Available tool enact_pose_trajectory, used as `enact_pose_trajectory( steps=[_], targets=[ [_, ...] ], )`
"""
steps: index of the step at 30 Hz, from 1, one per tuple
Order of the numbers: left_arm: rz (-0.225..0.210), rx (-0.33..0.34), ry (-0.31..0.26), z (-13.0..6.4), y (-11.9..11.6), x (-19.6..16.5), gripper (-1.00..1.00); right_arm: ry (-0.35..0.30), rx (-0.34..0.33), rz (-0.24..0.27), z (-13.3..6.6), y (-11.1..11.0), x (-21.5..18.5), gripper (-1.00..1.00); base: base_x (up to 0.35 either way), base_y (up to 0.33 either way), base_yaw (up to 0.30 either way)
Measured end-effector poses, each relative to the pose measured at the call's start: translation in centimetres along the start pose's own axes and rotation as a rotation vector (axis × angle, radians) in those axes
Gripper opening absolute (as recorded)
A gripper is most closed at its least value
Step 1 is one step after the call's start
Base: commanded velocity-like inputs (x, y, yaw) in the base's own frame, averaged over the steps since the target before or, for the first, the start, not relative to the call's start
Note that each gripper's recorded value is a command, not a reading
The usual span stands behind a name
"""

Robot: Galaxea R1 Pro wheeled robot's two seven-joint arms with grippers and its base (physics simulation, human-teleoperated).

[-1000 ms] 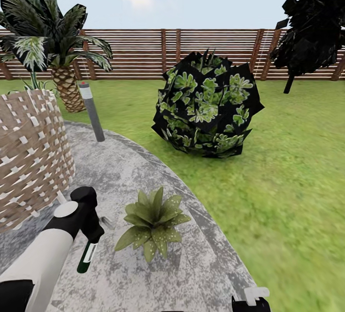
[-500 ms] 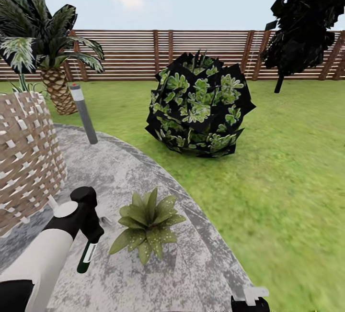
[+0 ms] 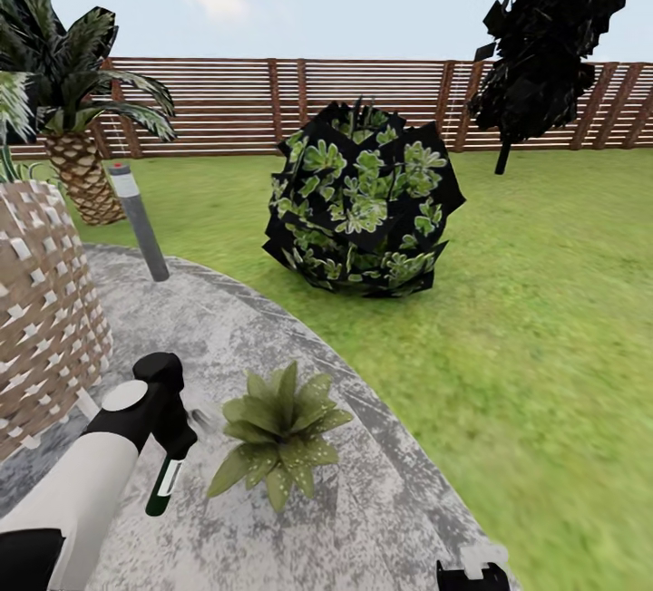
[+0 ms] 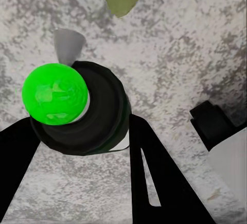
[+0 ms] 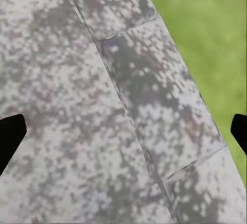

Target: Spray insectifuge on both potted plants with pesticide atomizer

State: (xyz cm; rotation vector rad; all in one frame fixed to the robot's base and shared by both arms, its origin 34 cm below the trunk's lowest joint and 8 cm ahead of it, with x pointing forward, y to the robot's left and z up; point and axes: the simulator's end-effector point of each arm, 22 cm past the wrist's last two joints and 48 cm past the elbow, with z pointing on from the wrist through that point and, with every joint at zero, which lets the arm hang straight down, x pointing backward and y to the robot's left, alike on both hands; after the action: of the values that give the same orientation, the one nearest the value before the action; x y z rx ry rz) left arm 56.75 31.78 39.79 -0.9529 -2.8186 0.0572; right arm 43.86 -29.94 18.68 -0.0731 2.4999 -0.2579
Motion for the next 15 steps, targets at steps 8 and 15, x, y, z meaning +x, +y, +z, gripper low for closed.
enact_pose_trajectory(
  steps=[8,15],
  targets=[
    [0.002,-0.006,-0.016,-0.7,0.2,-0.6,-1.00,0.000,0.004,-0.004,0.1,-0.4,0.0,1.00,0.039,0.042,0.000],
    [0.016,-0.025,-0.045,-2.5,0.9,-2.1,-1.00,0.000,0.005,-0.006,0.1,-0.4,0.0,1.00,0.000,0.000,0.000]
  ],
)
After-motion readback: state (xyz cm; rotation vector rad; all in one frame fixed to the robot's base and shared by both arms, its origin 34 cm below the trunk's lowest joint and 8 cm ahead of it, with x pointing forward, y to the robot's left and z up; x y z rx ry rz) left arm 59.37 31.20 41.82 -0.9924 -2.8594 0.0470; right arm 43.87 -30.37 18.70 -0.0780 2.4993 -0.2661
